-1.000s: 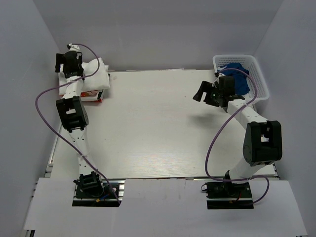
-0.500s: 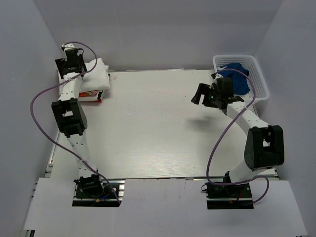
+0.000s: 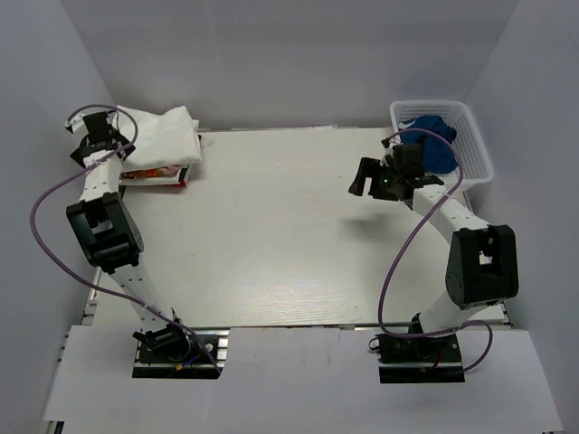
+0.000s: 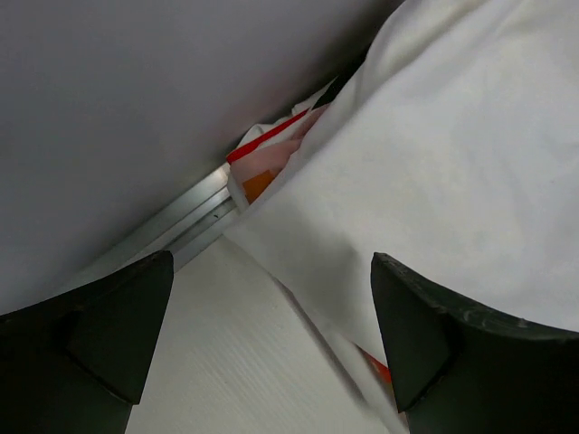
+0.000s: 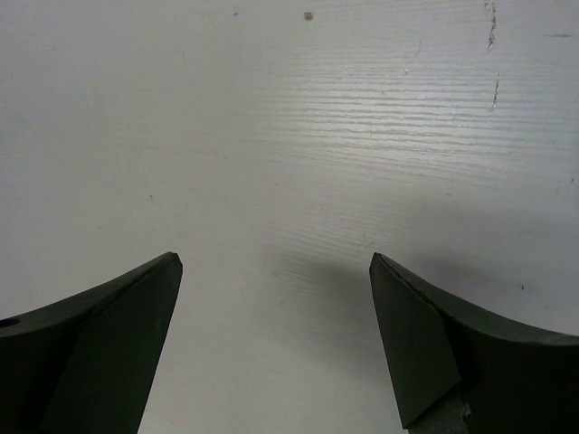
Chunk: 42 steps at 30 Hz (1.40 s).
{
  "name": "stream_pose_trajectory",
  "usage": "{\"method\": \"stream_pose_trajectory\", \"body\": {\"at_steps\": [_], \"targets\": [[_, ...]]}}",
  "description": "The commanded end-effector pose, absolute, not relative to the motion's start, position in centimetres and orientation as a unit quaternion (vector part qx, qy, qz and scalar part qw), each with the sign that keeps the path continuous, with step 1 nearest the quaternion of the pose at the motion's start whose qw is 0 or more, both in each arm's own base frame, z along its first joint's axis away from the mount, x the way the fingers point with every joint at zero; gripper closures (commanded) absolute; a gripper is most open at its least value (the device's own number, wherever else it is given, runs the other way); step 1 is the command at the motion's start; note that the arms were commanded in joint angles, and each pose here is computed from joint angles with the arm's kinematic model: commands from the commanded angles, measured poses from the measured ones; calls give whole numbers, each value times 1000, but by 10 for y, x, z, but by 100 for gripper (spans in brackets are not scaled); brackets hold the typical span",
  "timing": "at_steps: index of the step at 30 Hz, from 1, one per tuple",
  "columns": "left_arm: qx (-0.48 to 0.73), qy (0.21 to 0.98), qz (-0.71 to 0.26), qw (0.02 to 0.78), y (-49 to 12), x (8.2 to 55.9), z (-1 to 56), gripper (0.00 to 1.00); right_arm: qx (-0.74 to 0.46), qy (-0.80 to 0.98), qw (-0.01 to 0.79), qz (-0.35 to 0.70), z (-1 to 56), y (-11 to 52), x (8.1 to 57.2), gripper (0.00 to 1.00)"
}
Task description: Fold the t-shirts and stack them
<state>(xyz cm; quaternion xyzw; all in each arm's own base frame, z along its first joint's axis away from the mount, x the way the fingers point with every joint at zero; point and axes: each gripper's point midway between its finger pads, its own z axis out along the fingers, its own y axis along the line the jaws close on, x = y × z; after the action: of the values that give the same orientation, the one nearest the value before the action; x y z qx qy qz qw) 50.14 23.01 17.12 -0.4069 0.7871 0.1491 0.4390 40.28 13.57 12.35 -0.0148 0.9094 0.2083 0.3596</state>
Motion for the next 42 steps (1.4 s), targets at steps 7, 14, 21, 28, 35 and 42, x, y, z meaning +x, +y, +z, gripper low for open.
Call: {"method": "stream_pose_trajectory", "body": {"at_steps": [7,14,21,28,35,42], "targets": [[-426,767,39,478,228,522,157,0,-27,912,353,207,128,139,404,10],[-433,760,31,484,232,526,159,39,-27,911,356,205,131,140,402,10],[-445,753,60,482,246,518,161,100,-29,912,354,204,129,141,403,10],[-387,754,89,523,271,541,186,100,-31,911,352,210,129,144,402,10],[-331,767,99,542,277,566,201,100,-32,914,342,216,124,149,403,10],[-342,786,123,500,288,566,171,100,-34,915,336,219,121,149,403,10]]}}
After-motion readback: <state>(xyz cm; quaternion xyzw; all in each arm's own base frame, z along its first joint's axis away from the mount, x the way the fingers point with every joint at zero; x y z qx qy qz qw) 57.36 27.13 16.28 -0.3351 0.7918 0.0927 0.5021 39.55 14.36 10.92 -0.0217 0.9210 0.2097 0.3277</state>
